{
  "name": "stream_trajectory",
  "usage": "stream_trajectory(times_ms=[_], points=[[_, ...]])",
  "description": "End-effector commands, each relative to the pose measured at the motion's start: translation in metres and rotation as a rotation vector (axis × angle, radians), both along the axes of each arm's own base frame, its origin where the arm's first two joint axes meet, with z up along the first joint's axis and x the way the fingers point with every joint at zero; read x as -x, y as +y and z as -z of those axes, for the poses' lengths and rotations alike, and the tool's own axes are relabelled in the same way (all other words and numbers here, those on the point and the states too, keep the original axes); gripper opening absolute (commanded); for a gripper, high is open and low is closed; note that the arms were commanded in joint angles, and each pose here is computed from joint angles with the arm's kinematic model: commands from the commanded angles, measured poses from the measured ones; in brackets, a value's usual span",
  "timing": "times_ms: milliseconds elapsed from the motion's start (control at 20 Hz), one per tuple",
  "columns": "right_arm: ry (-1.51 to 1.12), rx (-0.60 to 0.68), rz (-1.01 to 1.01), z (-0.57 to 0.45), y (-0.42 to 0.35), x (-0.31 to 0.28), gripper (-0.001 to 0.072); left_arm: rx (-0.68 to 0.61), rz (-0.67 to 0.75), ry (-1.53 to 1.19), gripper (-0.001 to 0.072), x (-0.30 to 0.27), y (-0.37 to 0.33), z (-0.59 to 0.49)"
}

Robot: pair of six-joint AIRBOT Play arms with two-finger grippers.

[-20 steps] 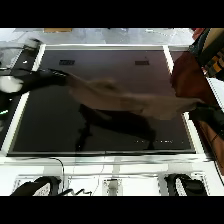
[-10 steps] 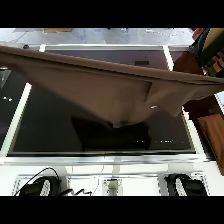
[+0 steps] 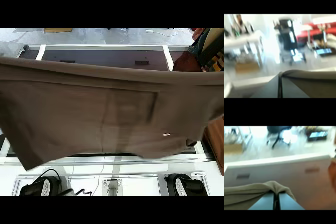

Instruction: Fold the clothes and pants, and hang the long-sleeved shirts on hangers.

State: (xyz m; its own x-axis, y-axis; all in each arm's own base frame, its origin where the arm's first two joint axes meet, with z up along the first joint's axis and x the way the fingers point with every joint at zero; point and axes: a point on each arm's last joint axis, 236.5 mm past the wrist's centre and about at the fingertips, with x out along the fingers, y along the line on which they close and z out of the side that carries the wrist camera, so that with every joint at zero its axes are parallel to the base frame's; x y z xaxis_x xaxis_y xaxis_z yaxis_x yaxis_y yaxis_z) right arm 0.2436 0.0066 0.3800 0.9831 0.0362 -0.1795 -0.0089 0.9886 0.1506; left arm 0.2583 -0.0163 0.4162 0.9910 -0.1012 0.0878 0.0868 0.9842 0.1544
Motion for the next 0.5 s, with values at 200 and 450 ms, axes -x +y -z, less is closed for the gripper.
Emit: stream_trajectory(times_ms=[200, 450], points=[[0.478, -0.200, -0.138, 0.177, 0.009, -0.178, 0.0016, 0.350, 0.131, 0.526, 0.0013, -0.153, 0.006, 0.196], [0.575, -0.301, -0.041, 0.293, -0.016, -0.265, 0.0016, 0.476, 0.054, 0.684, 0.0013, -0.245, -0.001, 0.326]])
